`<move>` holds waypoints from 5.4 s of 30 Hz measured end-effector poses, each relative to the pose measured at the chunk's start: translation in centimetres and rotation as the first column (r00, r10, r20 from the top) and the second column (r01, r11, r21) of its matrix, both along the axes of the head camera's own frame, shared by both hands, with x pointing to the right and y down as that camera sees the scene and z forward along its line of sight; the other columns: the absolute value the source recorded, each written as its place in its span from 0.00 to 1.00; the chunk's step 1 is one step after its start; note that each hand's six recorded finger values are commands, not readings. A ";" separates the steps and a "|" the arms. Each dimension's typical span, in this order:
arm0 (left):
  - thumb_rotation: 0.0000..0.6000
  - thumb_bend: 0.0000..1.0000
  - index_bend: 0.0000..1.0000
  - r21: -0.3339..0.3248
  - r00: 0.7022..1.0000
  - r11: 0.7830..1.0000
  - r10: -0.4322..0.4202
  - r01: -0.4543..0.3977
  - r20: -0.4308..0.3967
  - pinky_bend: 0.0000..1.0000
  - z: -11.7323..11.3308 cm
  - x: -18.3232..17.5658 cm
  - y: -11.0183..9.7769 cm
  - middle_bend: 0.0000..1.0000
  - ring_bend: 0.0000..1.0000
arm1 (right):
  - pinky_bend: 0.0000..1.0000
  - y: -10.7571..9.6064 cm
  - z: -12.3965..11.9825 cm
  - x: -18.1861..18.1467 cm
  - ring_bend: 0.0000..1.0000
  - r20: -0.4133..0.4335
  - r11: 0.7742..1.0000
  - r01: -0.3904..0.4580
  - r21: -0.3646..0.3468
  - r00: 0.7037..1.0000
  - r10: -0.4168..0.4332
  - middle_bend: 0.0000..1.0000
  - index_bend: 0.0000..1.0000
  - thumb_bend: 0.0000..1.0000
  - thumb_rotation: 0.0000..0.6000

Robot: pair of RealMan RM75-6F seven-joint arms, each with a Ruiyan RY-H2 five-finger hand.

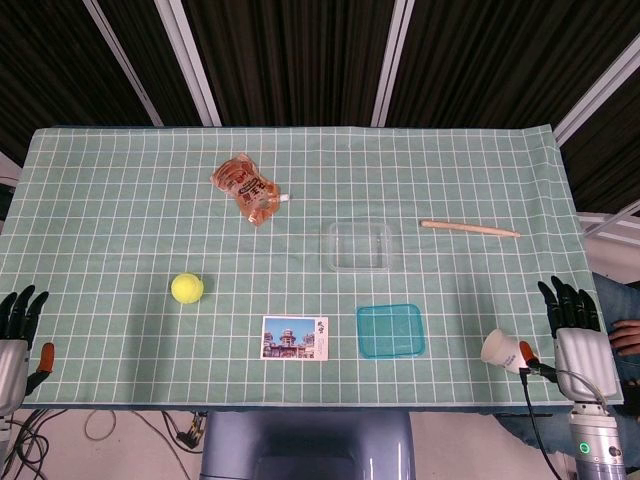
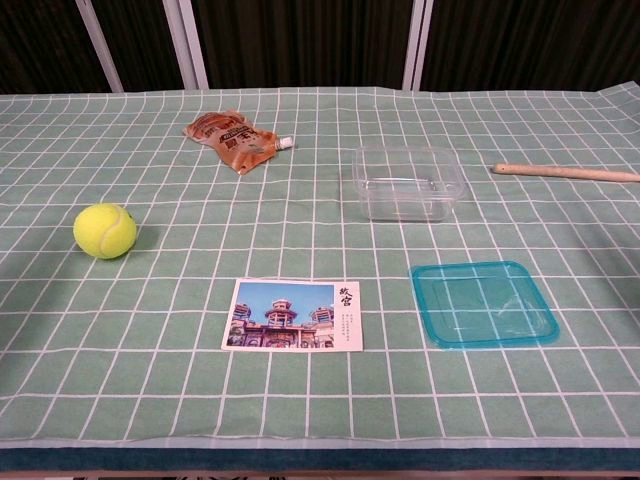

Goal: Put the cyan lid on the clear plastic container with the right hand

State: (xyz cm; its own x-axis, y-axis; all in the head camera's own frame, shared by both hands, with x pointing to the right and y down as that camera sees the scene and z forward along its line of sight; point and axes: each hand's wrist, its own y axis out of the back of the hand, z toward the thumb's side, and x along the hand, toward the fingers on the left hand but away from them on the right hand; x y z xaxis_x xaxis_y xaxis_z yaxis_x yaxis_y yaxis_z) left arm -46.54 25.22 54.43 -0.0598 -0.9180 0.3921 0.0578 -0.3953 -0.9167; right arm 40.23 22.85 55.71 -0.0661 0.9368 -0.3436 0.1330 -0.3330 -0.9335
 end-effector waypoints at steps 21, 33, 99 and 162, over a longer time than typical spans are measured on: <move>1.00 0.50 0.05 0.012 1.000 1.000 -0.002 0.002 -0.004 0.00 -0.2 0.1 0.0 0.00 0.00 | 0.00 0.0 -0.3 0.1 0.00 0.009 1.000 -0.007 -0.005 1.000 0.007 0.00 0.00 0.32 1.00; 1.00 0.50 0.04 0.002 1.000 1.000 -0.015 0.015 -0.011 0.00 -0.1 0.0 -0.1 0.00 0.00 | 0.00 -0.1 -0.3 -1.1 0.00 0.064 0.989 0.097 -0.112 0.994 -0.090 0.00 0.00 0.23 1.00; 1.00 0.50 0.04 -0.047 0.998 0.997 -0.058 0.058 -0.004 0.00 0.3 -0.6 0.2 0.00 0.00 | 0.00 -3.2 12.8 -20.8 0.00 0.055 0.782 0.343 -0.520 0.928 -0.370 0.19 0.00 0.14 1.00; 1.00 0.50 0.05 -0.056 0.997 0.996 -0.072 0.071 -0.007 0.00 0.3 -0.8 0.2 0.00 0.00 | 0.00 -2.4 15.2 -21.4 0.05 0.082 0.743 0.341 -0.575 0.928 -0.362 0.40 0.00 0.24 1.00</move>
